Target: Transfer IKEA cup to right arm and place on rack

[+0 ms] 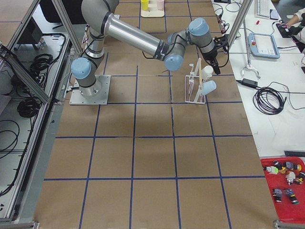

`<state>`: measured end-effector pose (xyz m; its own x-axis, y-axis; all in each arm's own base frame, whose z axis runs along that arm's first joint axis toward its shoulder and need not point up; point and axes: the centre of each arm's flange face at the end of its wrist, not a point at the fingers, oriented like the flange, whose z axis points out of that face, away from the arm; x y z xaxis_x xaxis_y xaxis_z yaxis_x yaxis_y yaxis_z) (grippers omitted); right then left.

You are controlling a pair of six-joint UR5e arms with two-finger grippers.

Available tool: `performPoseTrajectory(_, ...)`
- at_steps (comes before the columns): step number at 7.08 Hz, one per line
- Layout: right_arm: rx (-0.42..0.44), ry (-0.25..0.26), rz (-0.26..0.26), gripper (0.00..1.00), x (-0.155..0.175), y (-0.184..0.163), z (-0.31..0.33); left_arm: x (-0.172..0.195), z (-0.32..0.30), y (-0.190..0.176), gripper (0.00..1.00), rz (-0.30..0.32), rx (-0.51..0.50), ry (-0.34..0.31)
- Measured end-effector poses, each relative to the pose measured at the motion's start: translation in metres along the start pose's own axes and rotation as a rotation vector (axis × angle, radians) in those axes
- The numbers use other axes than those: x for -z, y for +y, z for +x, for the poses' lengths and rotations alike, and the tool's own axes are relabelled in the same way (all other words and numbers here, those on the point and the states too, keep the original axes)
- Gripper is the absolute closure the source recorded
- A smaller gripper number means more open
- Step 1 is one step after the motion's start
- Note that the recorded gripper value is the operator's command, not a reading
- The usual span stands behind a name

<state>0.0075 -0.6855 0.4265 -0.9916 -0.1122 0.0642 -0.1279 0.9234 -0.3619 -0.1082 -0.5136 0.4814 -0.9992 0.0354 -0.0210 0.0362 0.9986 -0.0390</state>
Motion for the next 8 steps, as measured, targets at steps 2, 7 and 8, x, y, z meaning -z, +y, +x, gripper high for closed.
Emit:
performPoseTrajectory(2,0.073,-0.039,-0.194,0.00,0.048,0.009,-0.097,0.000,0.001,0.000,0.01,0.000,-0.001,0.000)
performPoseTrajectory(7,-0.096,-0.038,-0.374,0.00,0.136,0.094,-0.211,-0.001,0.001,0.000,0.01,-0.001,-0.002,-0.001)
performPoseTrajectory(8,-0.101,-0.035,-0.386,0.00,0.151,0.126,-0.206,-0.001,0.001,0.000,0.01,0.000,-0.002,-0.001)
